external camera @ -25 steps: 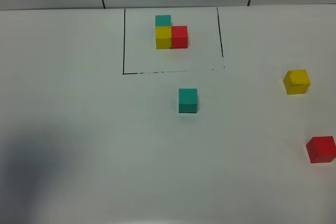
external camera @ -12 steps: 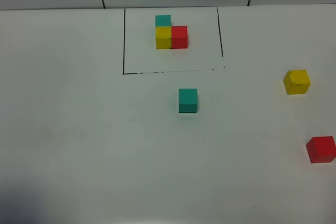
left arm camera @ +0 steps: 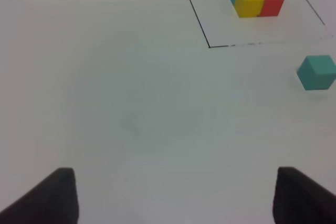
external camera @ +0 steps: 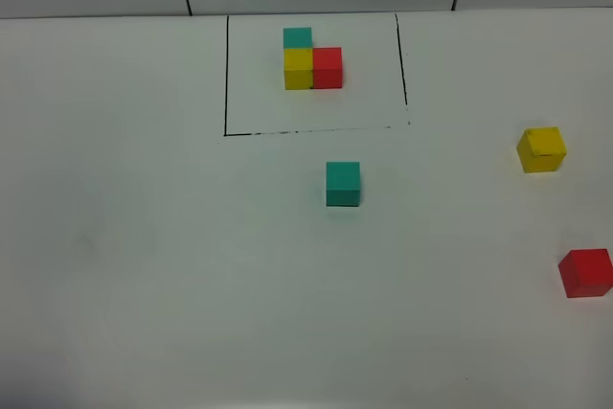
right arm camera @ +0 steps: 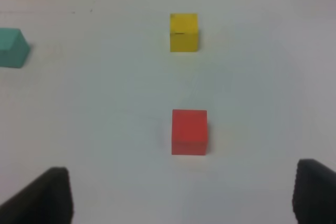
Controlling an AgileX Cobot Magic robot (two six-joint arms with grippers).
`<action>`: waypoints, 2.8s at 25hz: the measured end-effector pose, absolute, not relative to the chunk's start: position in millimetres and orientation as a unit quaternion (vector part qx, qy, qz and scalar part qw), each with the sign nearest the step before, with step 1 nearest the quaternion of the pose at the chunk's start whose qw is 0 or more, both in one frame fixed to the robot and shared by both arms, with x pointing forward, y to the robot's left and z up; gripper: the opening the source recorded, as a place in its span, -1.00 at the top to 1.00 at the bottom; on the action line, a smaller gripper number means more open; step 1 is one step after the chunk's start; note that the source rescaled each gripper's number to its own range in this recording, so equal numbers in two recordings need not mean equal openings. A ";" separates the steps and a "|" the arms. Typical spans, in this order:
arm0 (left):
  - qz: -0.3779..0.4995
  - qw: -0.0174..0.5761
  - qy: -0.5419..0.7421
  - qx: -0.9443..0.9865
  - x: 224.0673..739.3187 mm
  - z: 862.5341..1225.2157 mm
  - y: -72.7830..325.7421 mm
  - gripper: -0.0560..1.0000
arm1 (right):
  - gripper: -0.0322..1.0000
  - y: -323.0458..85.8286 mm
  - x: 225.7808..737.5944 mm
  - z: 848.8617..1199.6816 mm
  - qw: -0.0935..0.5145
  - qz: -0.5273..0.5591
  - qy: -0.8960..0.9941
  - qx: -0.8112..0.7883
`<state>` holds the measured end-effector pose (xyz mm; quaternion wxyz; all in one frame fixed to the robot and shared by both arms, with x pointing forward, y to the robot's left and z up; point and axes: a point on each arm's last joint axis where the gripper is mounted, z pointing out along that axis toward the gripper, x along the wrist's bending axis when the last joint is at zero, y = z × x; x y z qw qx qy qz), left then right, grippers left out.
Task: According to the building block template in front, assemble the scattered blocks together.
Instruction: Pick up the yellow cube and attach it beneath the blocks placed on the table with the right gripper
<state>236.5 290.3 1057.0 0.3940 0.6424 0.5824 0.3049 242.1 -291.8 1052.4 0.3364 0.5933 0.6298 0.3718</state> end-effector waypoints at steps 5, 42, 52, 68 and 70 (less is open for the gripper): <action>0.296 0.380 0.588 0.650 234.1 1049.3 290.7 -0.94 | -0.48 -291.8 242.1 1052.4 0.336 0.372 0.630 0.593; 0.302 0.366 0.605 0.639 234.2 1047.3 294.7 -0.93 | -0.48 -291.8 242.1 1052.4 0.336 0.372 0.630 0.593; 0.302 0.366 0.605 0.639 234.2 1047.3 294.7 -0.93 | -0.48 -291.7 242.1 1052.4 0.336 0.372 0.630 0.593; 0.302 0.366 0.605 0.639 234.2 1047.3 294.7 -0.93 | -0.48 -291.1 242.1 1052.5 0.333 0.375 0.630 0.593; 0.302 0.366 0.605 0.639 234.2 1047.3 294.7 -0.93 | -0.48 -291.1 242.1 1052.5 0.333 0.375 0.630 0.593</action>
